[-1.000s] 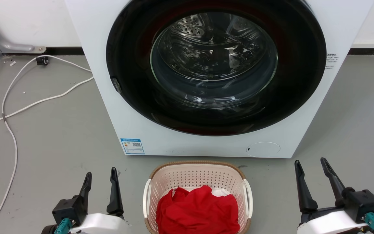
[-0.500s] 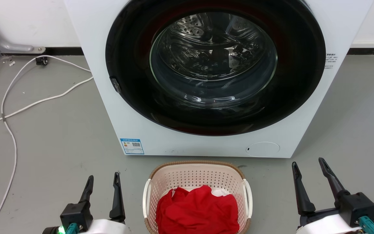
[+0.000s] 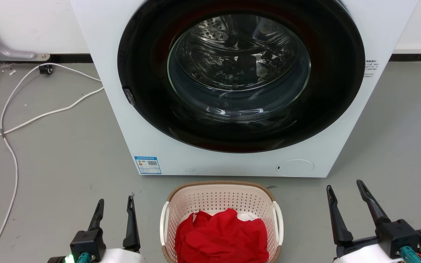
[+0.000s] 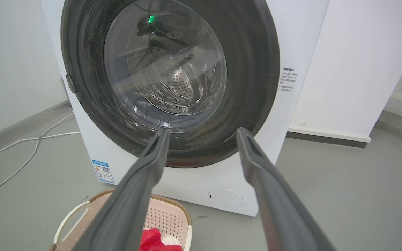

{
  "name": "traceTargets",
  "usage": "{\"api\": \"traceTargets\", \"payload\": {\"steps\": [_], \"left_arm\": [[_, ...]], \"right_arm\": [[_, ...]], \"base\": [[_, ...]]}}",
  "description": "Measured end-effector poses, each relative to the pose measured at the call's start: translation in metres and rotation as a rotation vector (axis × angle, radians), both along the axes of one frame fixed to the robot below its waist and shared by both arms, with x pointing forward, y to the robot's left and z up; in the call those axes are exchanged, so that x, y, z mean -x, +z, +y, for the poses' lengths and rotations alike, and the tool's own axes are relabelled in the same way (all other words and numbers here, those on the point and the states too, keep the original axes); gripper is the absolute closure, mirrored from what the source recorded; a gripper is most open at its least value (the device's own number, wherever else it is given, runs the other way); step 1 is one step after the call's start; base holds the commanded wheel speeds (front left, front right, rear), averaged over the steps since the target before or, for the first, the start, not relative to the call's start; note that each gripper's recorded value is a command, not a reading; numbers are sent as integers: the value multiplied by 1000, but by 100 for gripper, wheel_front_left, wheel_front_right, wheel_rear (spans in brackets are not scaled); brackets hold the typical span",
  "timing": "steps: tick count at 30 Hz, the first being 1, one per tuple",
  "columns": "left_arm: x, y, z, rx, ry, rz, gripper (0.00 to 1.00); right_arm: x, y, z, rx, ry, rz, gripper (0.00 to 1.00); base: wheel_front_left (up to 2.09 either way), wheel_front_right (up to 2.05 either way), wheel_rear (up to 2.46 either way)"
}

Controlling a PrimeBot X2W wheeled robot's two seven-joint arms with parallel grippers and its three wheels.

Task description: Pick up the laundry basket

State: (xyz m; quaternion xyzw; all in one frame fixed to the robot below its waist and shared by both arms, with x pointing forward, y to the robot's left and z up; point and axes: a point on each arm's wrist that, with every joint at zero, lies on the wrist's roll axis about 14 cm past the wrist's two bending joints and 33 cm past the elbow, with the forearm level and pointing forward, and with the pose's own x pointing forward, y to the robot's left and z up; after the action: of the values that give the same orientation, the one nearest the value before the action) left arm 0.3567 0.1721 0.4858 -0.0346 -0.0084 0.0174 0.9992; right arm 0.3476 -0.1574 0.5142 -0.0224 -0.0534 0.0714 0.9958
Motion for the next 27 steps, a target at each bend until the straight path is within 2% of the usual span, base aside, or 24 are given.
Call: {"api": "traceTargets", "payload": {"steps": [27], "left_arm": [[-5, -16, 1, 6, 2, 51, 0]], "right_arm": [[-5, -10, 2, 5, 8, 32, 0]], "base": [[0, 0, 0]]}}
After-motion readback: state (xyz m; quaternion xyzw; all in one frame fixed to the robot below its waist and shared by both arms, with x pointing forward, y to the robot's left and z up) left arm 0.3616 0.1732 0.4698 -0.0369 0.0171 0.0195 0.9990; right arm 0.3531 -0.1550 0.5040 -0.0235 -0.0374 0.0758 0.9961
